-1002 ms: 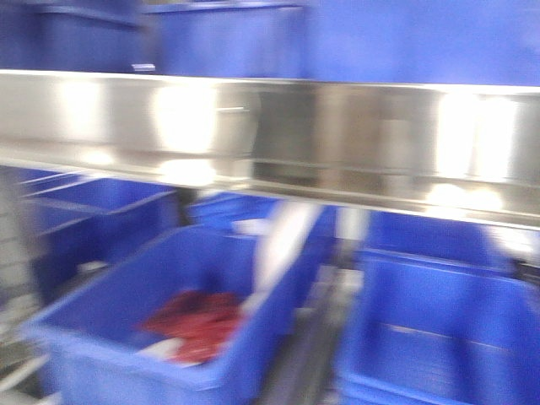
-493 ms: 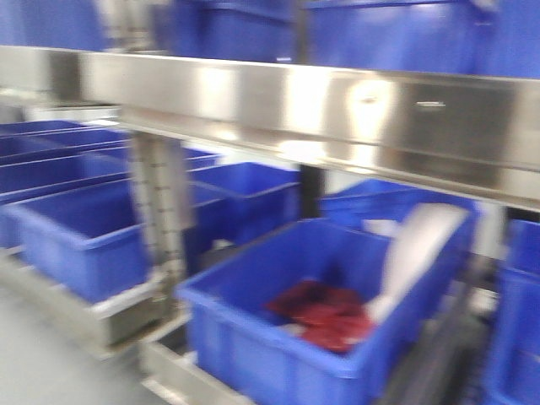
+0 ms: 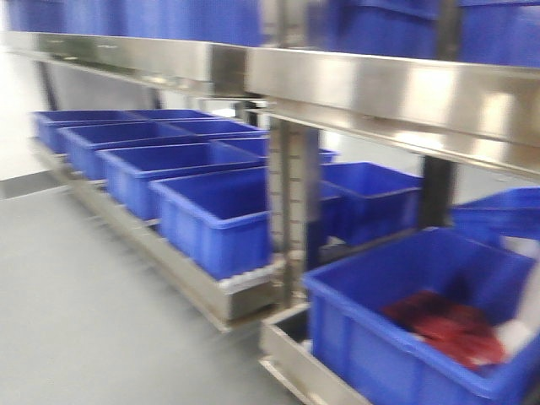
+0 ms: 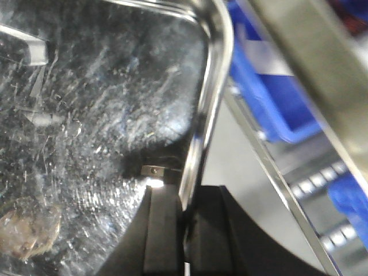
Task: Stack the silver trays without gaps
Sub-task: 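Hold the tray with both grippers while driving away from the shelf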
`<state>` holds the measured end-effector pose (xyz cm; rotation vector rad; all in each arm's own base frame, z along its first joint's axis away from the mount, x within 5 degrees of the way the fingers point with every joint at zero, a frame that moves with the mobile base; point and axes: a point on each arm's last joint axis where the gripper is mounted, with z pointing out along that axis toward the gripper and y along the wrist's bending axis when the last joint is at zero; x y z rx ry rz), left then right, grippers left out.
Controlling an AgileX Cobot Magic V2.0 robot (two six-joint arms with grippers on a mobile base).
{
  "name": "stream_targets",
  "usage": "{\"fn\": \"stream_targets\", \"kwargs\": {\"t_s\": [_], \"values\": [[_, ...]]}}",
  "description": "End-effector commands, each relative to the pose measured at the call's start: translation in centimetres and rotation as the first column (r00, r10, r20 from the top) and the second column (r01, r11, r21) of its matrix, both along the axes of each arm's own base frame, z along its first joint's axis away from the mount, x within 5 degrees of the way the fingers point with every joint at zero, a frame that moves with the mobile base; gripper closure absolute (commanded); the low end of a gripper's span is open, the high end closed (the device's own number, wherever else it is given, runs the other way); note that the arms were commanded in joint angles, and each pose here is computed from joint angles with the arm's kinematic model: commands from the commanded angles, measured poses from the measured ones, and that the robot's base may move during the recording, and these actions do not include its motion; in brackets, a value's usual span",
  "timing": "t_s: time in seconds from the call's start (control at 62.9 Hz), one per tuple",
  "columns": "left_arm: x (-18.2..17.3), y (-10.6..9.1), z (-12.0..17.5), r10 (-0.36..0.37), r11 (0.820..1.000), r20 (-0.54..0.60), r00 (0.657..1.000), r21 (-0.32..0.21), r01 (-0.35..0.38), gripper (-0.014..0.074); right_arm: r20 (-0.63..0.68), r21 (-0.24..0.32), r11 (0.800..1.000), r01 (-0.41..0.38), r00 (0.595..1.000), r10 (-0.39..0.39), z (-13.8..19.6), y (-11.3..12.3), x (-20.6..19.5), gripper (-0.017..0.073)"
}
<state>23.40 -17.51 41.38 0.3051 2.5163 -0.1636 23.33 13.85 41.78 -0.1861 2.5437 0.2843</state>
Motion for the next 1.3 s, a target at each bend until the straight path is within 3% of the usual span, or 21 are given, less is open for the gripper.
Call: {"fn": "stream_targets", "kwargs": {"t_s": [0.0,0.509,0.986,1.289], "values": [[-1.0,1.5,1.6,0.018,0.999,0.032,0.999,0.042,-0.019,0.0641,0.115,0.023,1.000,-0.016,0.993,0.014,2.1,-0.7,-0.7,0.0501],[-1.2,1.2,1.5,0.007,1.000,0.012,1.000,0.015,-0.007,0.0640,0.115,0.023,1.000,-0.016,0.993,0.014,2.1,-0.7,-0.7,0.0501],[-1.2,1.3,1.6,0.010,1.000,0.019,1.000,0.020,-0.010,0.0640,0.115,0.023,1.000,-0.016,0.993,0.014,2.1,-0.7,-0.7,0.0501],[-1.3,1.4,3.6,0.011,1.000,0.078,0.997,-0.028,-0.009,0.0640,0.115,0.023,1.000,-0.016,0.993,0.014,2.1,-0.7,-0.7,0.0501]]}}
